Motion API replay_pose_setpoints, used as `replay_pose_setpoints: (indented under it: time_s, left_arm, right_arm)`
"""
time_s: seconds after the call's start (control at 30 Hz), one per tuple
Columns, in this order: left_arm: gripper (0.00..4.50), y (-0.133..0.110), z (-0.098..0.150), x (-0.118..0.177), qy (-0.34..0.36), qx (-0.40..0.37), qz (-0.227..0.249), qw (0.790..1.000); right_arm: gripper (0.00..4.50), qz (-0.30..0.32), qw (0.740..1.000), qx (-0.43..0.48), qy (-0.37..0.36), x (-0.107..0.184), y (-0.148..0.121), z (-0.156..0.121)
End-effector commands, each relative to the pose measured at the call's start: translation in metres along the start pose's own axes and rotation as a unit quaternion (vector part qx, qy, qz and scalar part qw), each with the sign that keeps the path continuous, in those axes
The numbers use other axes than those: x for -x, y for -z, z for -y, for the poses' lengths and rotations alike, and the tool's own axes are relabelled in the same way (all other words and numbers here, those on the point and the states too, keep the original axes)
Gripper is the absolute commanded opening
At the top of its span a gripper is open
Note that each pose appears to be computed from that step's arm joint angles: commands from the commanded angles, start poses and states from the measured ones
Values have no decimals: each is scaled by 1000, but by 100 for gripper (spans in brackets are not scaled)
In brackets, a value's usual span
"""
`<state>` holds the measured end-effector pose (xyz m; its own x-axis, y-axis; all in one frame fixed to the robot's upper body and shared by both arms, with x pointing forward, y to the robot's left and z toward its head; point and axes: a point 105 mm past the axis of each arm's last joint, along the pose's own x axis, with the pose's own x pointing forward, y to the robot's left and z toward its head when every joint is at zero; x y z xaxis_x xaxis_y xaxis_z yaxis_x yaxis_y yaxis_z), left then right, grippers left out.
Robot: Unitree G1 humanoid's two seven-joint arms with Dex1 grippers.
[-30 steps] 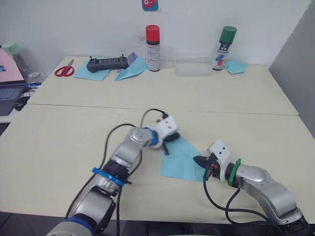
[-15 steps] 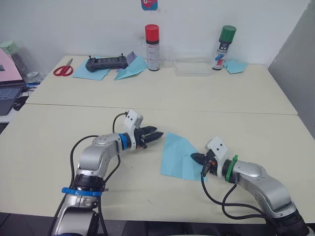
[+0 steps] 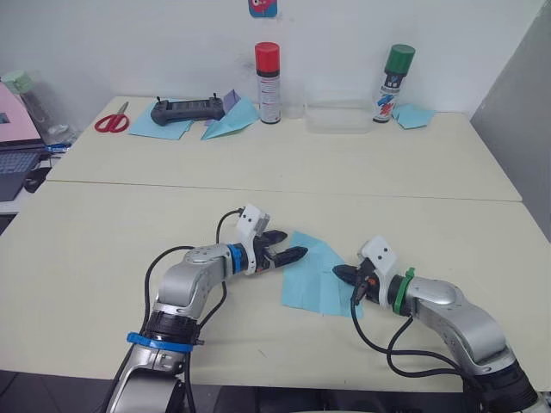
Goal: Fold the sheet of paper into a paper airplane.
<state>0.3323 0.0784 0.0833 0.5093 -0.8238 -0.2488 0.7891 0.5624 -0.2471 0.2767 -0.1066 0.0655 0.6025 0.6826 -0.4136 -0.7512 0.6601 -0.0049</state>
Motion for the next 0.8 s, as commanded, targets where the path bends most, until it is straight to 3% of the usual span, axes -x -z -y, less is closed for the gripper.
replay_pose_setpoints:
  time_s: [0.03, 0.4, 0.53, 0.8]
  left_arm:
    - [361, -13, 10, -6, 27, -33, 20, 999]
    - [4, -10, 21, -7, 57, -76, 5, 995]
    - [4, -10, 22, -10, 56, -86, 2, 995]
    - [4, -1, 39, -11, 98, -202, -47, 973]
  right_arm:
    - [0, -22, 1000, -7, 15, 0, 9, 7]
    - [0, -9, 1000, -11, 17, -5, 2, 6]
    - [0, -8, 1000, -12, 16, -6, 1, 6]
    - [0, -7, 1000, -13, 15, -6, 1, 5]
